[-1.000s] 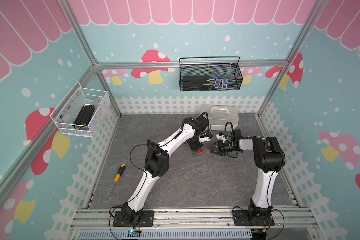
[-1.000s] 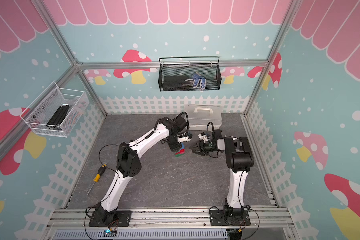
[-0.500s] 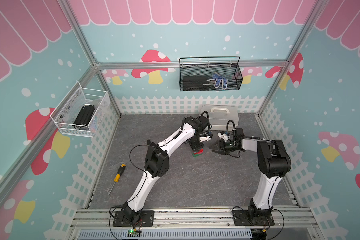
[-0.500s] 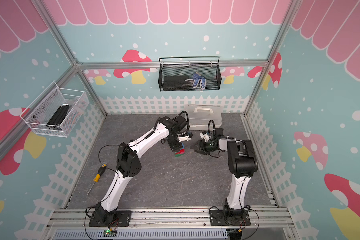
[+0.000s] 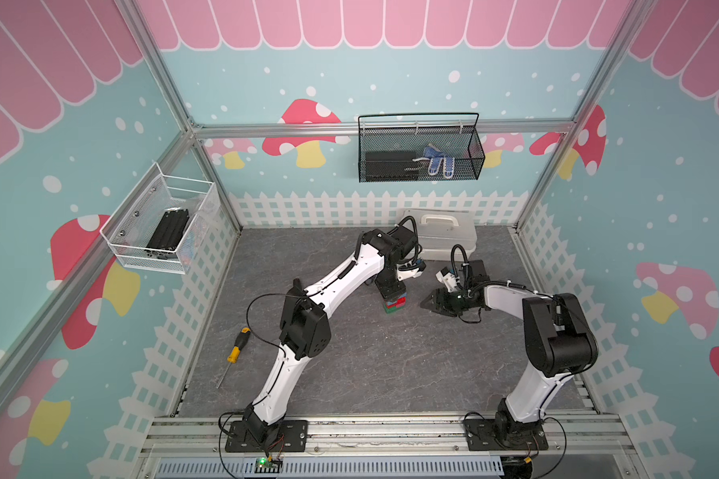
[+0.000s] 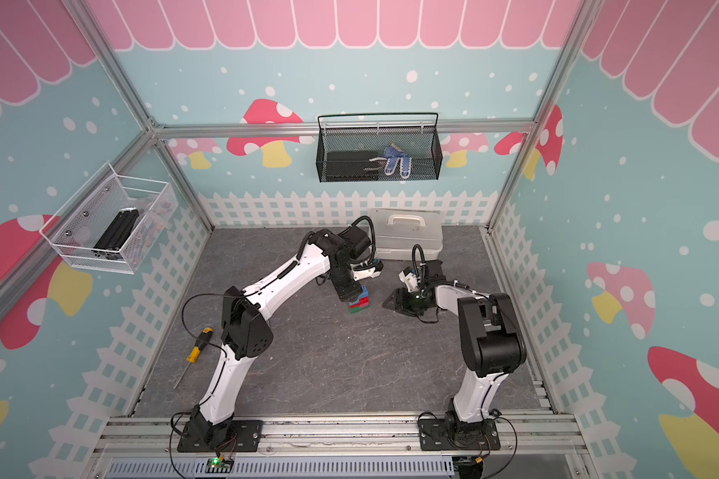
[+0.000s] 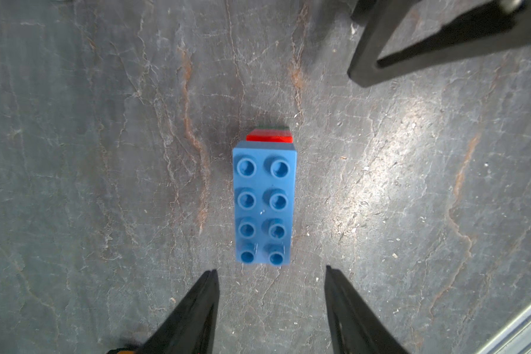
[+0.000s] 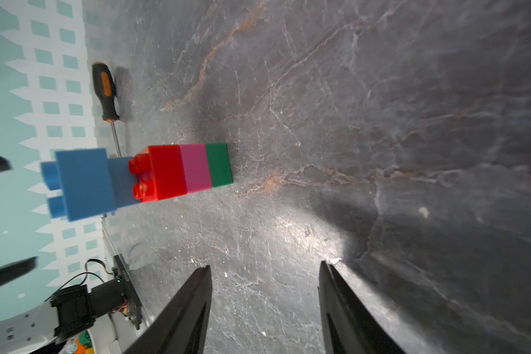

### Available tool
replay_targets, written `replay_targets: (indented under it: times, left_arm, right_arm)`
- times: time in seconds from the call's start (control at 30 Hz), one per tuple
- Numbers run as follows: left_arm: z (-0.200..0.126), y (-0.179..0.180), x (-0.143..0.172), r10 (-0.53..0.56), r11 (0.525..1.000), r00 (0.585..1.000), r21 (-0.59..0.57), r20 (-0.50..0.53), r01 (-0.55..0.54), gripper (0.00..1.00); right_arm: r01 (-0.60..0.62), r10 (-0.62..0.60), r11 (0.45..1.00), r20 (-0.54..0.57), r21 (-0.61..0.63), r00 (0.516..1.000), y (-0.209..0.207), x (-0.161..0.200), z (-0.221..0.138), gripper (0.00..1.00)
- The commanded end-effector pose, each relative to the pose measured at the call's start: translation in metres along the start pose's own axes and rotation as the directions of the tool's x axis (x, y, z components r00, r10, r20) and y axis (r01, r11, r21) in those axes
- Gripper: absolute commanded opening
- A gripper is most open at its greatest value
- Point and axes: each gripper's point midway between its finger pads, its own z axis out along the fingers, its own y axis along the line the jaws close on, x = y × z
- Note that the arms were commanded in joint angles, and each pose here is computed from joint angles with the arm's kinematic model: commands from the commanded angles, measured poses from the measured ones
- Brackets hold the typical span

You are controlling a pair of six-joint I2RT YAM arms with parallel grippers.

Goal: Assemble the number 5 with lego
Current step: Assemble the lego brick with the lego brick, then adjust the lego brick at the center of the board.

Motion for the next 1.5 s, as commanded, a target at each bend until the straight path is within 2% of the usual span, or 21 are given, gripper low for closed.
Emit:
replay_targets:
  times: [0.0, 0.13, 0.2, 0.23, 0.3, 0.47, 0.57, 0.63, 0.7, 0.8, 0.93, 1.07, 1.13, 1.17, 1.2, 1.47]
  left_arm:
    - [-0.03, -0.001, 0.001, 0.008, 1.0, 0.999, -0.025, 0.042, -0.007, 0.59]
    - [-0.051, 0.003, 0.004, -0.04, 0.999, 0.993, -0.029, 0.112, 0.044, 0.59]
    - [-0.061, 0.009, 0.008, -0.064, 0.996, 0.986, -0.046, 0.152, 0.072, 0.59]
    - [-0.067, 0.012, 0.012, -0.122, 0.99, 0.976, -0.042, 0.178, 0.131, 0.59]
    - [-0.074, 0.016, 0.021, -0.168, 0.984, 0.96, -0.022, 0.222, 0.178, 0.59]
    - [-0.082, 0.027, 0.05, -0.31, 0.948, 0.896, 0.038, 0.317, 0.314, 0.61]
    - [-0.079, 0.029, 0.065, -0.353, 0.934, 0.873, 0.075, 0.336, 0.349, 0.62]
    - [-0.073, 0.03, 0.073, -0.381, 0.924, 0.867, 0.089, 0.322, 0.373, 0.61]
    - [-0.067, 0.034, 0.077, -0.411, 0.911, 0.854, 0.108, 0.32, 0.398, 0.62]
    - [-0.06, 0.039, 0.082, -0.438, 0.898, 0.835, 0.111, 0.332, 0.426, 0.62]
    - [-0.057, 0.047, 0.09, -0.461, 0.884, 0.813, 0.111, 0.355, 0.453, 0.62]
    - [-0.054, 0.054, 0.104, -0.492, 0.868, 0.793, 0.125, 0.36, 0.481, 0.62]
    - [-0.049, 0.056, 0.108, -0.506, 0.859, 0.787, 0.128, 0.352, 0.495, 0.62]
    - [-0.047, 0.055, 0.108, -0.513, 0.856, 0.785, 0.135, 0.347, 0.499, 0.62]
    - [-0.045, 0.054, 0.108, -0.519, 0.853, 0.783, 0.145, 0.343, 0.502, 0.62]
    - [-0.034, 0.055, 0.106, -0.532, 0.846, 0.778, 0.177, 0.333, 0.503, 0.62]
  right_arm:
    - [0.071, -0.077, 0.992, 0.053, 0.105, 0.996, -0.001, 0.0, -0.006, 0.58]
    - [0.151, -0.179, 0.971, 0.149, 0.183, 0.972, 0.016, 0.002, -0.013, 0.58]
    - [0.199, -0.245, 0.957, 0.223, 0.209, 0.944, 0.033, 0.003, -0.017, 0.59]
    - [0.225, -0.282, 0.948, 0.269, 0.224, 0.921, 0.042, 0.003, -0.019, 0.59]
    - [0.257, -0.334, 0.933, 0.334, 0.252, 0.882, 0.057, 0.009, -0.024, 0.6]
    - [0.259, -0.403, 0.907, 0.503, 0.333, 0.765, 0.073, 0.025, -0.038, 0.65]
    - [0.219, -0.384, 0.915, 0.568, 0.337, 0.728, 0.065, 0.033, -0.035, 0.7]
    - [0.218, -0.38, 0.918, 0.582, 0.331, 0.719, 0.062, 0.036, -0.026, 0.75]
    - [0.248, -0.405, 0.909, 0.577, 0.333, 0.709, 0.063, 0.037, -0.012, 0.75]
    - [0.304, -0.487, 0.872, 0.613, 0.383, 0.623, 0.068, 0.036, 0.001, 0.75]
    - [0.327, -0.478, 0.878, 0.621, 0.349, 0.621, 0.071, 0.037, 0.023, 0.75]
    - [0.376, -0.54, 0.842, 0.623, 0.388, 0.566, 0.073, 0.044, 0.039, 0.79]
    - [0.382, -0.531, 0.847, 0.634, 0.371, 0.562, 0.075, 0.045, 0.046, 0.8]
    - [0.388, -0.533, 0.846, 0.629, 0.366, 0.567, 0.071, 0.049, 0.053, 0.94]
    - [0.388, -0.529, 0.847, 0.64, 0.362, 0.557, 0.072, 0.05, 0.053, 0.99]
    - [0.379, -0.573, 0.818, 0.667, 0.433, 0.476, 0.078, 0.036, 0.043, 0.98]
